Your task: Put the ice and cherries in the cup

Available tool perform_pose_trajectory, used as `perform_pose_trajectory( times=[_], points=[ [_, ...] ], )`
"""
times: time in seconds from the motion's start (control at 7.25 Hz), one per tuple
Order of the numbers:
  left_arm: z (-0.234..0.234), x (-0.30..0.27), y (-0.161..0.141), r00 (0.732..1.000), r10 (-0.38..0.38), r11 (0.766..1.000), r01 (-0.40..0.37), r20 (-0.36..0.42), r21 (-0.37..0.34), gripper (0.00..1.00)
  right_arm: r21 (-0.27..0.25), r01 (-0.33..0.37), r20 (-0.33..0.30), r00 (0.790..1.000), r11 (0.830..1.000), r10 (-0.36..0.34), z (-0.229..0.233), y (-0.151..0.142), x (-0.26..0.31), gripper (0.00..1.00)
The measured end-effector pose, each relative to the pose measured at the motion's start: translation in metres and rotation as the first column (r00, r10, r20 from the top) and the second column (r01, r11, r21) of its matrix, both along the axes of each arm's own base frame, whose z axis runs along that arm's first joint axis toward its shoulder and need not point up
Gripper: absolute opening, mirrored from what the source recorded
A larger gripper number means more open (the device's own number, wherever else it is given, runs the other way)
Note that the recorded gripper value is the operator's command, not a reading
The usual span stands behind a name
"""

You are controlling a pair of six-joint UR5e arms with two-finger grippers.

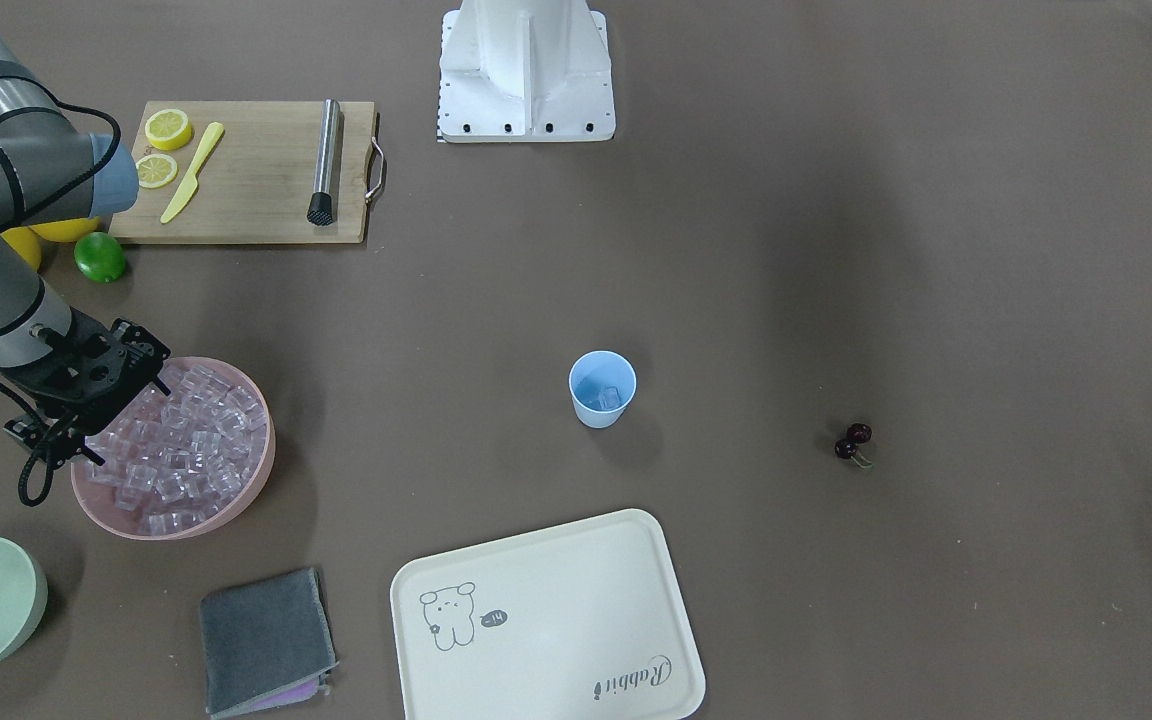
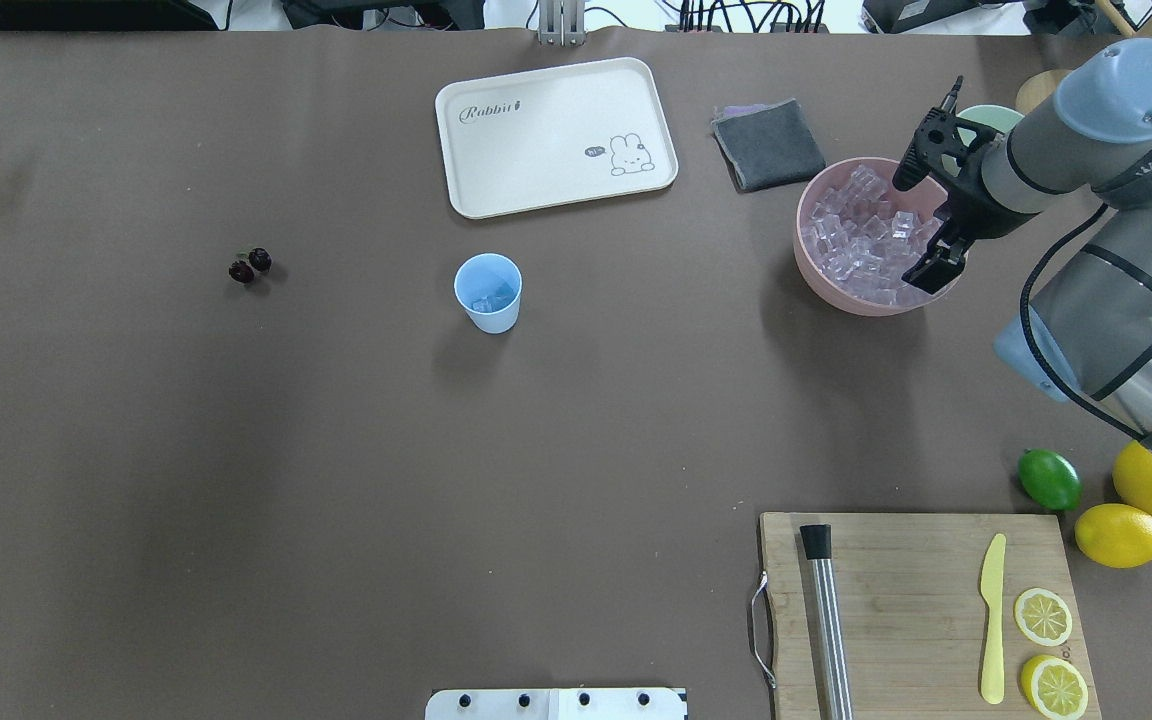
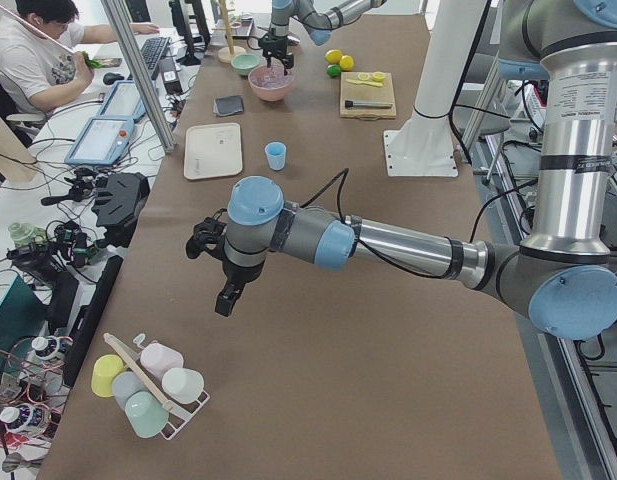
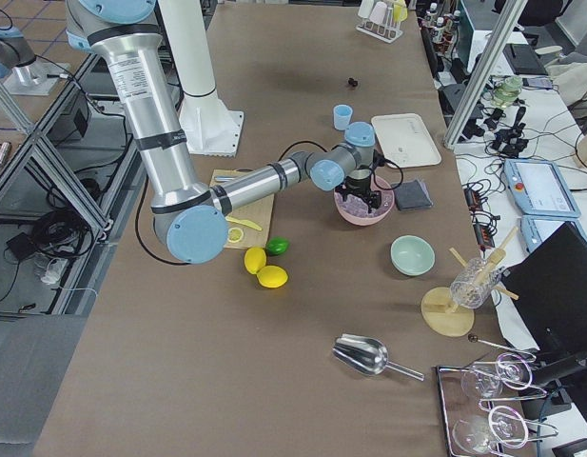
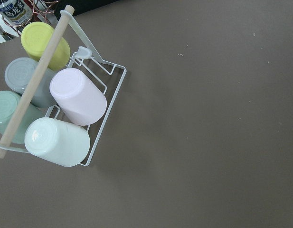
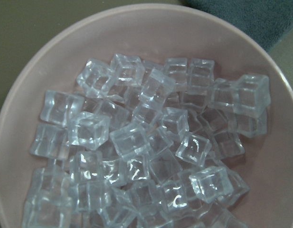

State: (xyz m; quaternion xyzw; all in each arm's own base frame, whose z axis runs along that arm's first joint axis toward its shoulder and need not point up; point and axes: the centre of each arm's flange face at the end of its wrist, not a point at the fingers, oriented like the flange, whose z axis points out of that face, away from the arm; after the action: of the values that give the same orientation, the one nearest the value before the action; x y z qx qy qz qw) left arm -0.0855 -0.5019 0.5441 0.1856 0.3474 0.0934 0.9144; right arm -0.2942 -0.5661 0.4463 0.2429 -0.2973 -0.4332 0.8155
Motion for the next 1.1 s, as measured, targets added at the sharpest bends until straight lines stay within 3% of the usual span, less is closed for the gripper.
perform_pose_trajectory(
  times=[1.1],
  points=[
    [0.0016,0.0000,0.0023,1.000,0.001,1.000,-0.001,0.000,-0.002,0.98,-0.029,-0.004,-0.018,1.000,1.000,0.003,0.0005,-0.0004,-0.0006,0.99]
  ],
)
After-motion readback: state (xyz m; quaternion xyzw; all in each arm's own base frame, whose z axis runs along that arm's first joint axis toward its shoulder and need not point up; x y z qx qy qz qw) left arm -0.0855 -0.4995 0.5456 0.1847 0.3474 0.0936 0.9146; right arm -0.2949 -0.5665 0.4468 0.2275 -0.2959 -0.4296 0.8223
